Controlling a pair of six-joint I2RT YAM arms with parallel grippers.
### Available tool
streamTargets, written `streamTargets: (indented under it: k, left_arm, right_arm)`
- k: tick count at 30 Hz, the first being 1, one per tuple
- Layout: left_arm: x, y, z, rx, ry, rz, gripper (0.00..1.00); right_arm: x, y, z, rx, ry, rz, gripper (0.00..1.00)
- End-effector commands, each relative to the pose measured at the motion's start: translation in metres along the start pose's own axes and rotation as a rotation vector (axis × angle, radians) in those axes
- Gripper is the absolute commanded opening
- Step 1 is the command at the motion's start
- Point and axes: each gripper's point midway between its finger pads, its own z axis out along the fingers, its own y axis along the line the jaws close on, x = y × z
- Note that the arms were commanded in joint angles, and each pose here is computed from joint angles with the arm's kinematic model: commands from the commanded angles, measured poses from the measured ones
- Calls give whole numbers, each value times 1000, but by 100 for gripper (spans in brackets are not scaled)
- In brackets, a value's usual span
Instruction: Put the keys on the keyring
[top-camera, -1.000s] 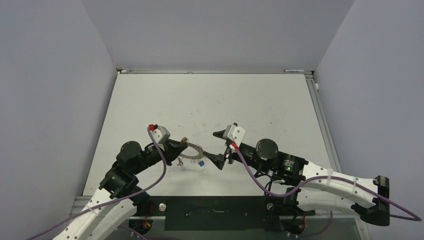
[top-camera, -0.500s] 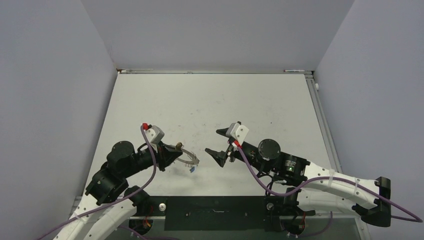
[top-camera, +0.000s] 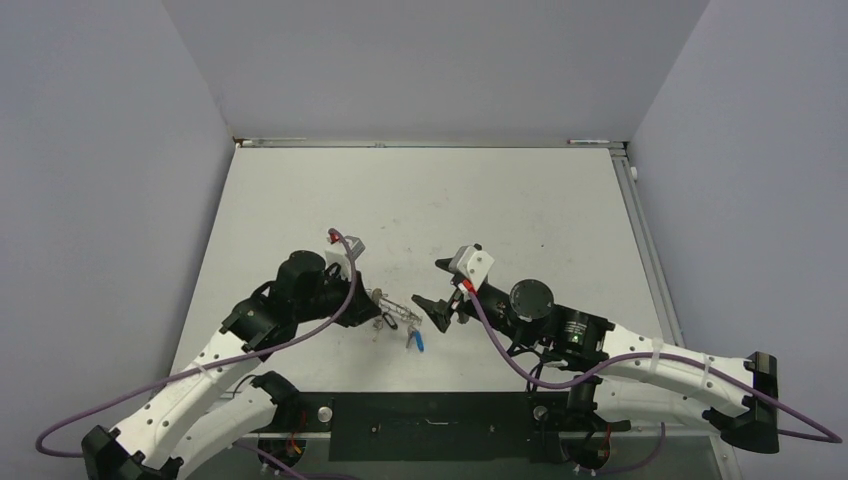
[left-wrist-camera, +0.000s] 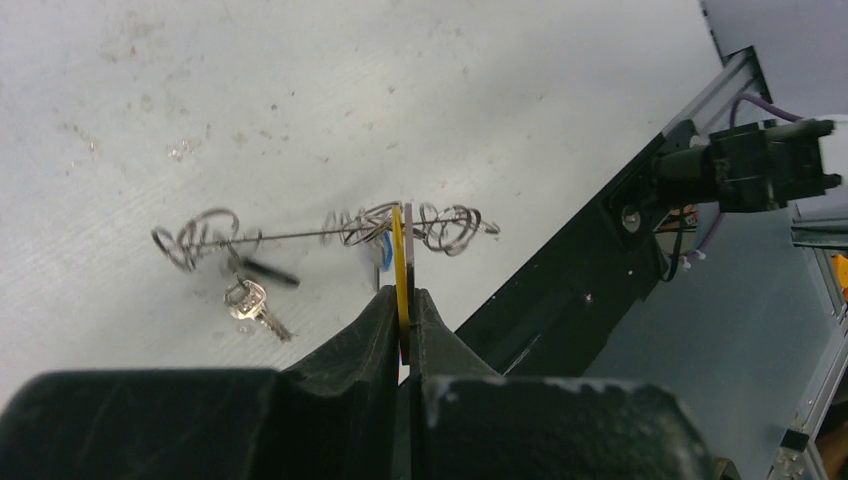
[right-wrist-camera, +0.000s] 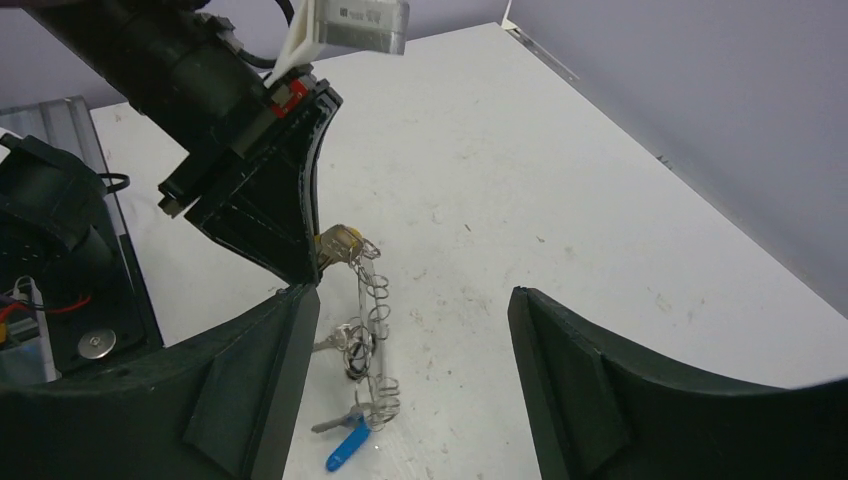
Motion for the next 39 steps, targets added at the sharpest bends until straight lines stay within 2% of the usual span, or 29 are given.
streamTargets:
  k: [1,12,23,29,34,39]
  left_arm:
    - [-13,4,14,-31,-58,-69,0]
    - [-23,22,47,-112,-18,-69,0]
    - [-72,26,69,-176,-30,-30,0]
    - [-94,18,75,-160,-51,-19,0]
    - [-93,15,67,-159,-43,-18,0]
    - [-83,3,42,-116,-62,-25,0]
  right_arm:
    - [-9,-13,-5,59,-38,19,71]
    - [-2,-21,-9,94,-28,10,71]
    - [2,-28,-6,129,-32,12,71]
    - [1,-35,-9,156,-36,17,71]
    - [2,-41,-11,191,-32,23,70]
    - [18,-76,-15,400,-13,96,68]
